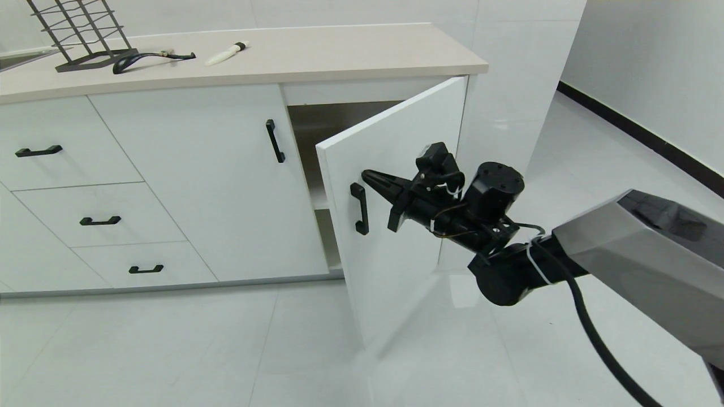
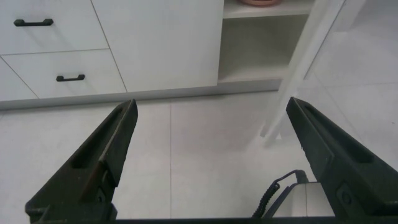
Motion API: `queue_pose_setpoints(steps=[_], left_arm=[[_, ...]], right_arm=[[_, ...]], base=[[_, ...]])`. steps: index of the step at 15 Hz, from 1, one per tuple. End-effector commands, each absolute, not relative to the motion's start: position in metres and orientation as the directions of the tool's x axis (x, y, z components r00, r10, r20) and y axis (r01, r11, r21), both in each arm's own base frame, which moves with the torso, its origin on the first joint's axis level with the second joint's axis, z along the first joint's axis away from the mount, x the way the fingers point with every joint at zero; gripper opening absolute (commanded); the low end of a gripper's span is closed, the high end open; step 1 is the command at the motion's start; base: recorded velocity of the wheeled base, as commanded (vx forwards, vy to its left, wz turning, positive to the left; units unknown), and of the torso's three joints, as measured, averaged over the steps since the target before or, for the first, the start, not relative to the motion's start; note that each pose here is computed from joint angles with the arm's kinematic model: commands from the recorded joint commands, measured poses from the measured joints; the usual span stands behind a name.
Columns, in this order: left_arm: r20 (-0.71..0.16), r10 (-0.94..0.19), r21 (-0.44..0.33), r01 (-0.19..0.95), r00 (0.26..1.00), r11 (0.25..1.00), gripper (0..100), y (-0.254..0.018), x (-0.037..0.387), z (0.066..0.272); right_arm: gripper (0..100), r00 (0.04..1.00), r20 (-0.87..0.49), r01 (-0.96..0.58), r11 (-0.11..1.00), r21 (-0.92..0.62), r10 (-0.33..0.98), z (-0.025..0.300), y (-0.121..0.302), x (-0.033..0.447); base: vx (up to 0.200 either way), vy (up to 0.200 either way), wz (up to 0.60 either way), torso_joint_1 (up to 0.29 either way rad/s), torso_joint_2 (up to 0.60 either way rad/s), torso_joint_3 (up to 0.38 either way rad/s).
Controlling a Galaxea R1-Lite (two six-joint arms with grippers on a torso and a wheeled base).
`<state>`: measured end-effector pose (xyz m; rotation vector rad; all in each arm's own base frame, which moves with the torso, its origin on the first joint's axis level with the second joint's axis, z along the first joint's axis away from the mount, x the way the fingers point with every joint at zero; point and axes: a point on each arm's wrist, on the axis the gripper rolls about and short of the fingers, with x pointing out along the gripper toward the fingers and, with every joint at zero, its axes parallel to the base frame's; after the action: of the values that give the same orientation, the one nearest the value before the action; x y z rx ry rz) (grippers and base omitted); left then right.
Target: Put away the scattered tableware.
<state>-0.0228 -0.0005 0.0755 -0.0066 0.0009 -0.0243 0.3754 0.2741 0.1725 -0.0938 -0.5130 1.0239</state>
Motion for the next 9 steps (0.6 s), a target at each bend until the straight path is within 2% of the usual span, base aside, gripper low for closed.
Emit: queue_pose_setpoints(steps=[1, 7, 9], left_arm=[[0.0, -0.025, -0.006, 0.025, 1.0, 1.0, 100, -0.001, -0.023, 0.076], [0.0, -0.025, -0.008, 0.025, 1.0, 1.0, 100, -0.001, -0.023, 0.076], [0.0, -0.025, -0.008, 0.025, 1.0, 1.0, 100, -0.001, -0.023, 0.076]], right_arm=[[0, 0.391, 0.417, -0.789, 0.532, -0.308, 0.821, 0.152, 0.291, 0.398], [0, 0.329, 0.555, -0.739, 0.575, -0.352, 0.764, 0.156, 0.305, 0.425], [0, 0.321, 0.584, -0.721, 0.592, -0.36, 0.746, 0.17, 0.298, 0.424]], base=[[0.0, 0.0, 0.0, 0.0, 0.0, 0.0], [0.0, 0.0, 0.0, 0.0, 0.0, 0.0], [0.0, 0.0, 0.0, 0.0, 0.0, 0.0]])
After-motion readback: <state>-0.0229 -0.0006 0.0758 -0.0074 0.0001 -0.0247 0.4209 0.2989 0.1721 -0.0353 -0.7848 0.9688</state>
